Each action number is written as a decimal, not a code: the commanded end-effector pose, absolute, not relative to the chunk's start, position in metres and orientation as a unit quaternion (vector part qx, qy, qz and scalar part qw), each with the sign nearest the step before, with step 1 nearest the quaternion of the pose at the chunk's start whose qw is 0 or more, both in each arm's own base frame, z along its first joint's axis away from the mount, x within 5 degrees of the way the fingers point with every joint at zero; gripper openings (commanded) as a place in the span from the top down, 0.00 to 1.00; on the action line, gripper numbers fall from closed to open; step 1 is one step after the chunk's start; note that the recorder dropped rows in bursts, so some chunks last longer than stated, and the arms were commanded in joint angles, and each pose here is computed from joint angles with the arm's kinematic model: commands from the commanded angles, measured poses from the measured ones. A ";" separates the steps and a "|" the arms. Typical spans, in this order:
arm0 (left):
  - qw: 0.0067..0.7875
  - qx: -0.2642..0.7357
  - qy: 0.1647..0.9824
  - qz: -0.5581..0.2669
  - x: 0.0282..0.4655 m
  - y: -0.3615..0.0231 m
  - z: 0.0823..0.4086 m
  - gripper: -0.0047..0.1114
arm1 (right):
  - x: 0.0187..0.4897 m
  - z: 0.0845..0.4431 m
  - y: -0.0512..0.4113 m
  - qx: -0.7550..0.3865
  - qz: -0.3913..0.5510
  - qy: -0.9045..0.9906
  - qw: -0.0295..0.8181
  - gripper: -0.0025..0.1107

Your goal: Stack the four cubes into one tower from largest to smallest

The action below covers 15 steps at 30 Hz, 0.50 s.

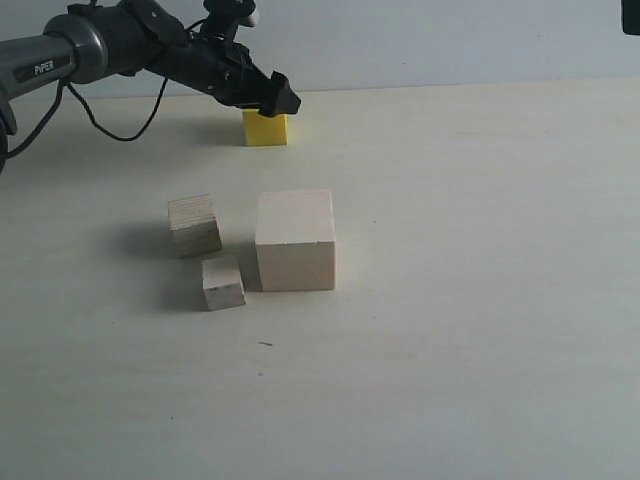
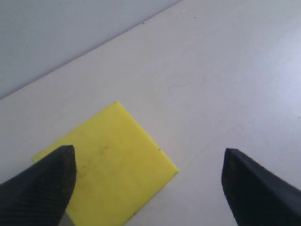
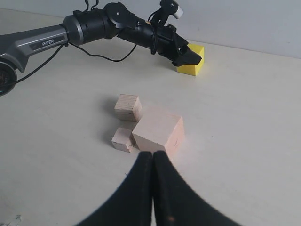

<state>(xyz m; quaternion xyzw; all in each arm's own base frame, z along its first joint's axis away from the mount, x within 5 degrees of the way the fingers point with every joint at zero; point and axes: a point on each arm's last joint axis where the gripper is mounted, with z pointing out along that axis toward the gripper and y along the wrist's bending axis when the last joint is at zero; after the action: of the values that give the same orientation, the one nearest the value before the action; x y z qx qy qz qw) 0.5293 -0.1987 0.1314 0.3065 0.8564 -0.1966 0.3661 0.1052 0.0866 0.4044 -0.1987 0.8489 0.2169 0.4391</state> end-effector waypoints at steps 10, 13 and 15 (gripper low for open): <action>0.327 0.314 0.865 -0.214 0.523 -0.203 0.117 0.27 | 0.106 0.405 0.087 -0.196 0.220 0.846 0.445 0.98; 0.322 0.315 0.866 -0.217 0.522 -0.203 0.117 0.28 | 0.106 0.405 0.087 -0.196 0.220 0.846 0.445 0.98; 0.325 0.316 0.864 -0.217 0.522 -0.203 0.122 0.28 | 0.106 0.405 0.086 -0.196 0.219 0.846 0.444 0.98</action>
<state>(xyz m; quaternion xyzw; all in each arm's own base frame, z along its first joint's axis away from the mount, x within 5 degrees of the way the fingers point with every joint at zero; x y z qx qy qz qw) 0.5278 -0.1996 0.1306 0.3083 0.8573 -0.2043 0.3582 0.1052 0.0866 0.4044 -0.1987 0.8489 0.2169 0.4391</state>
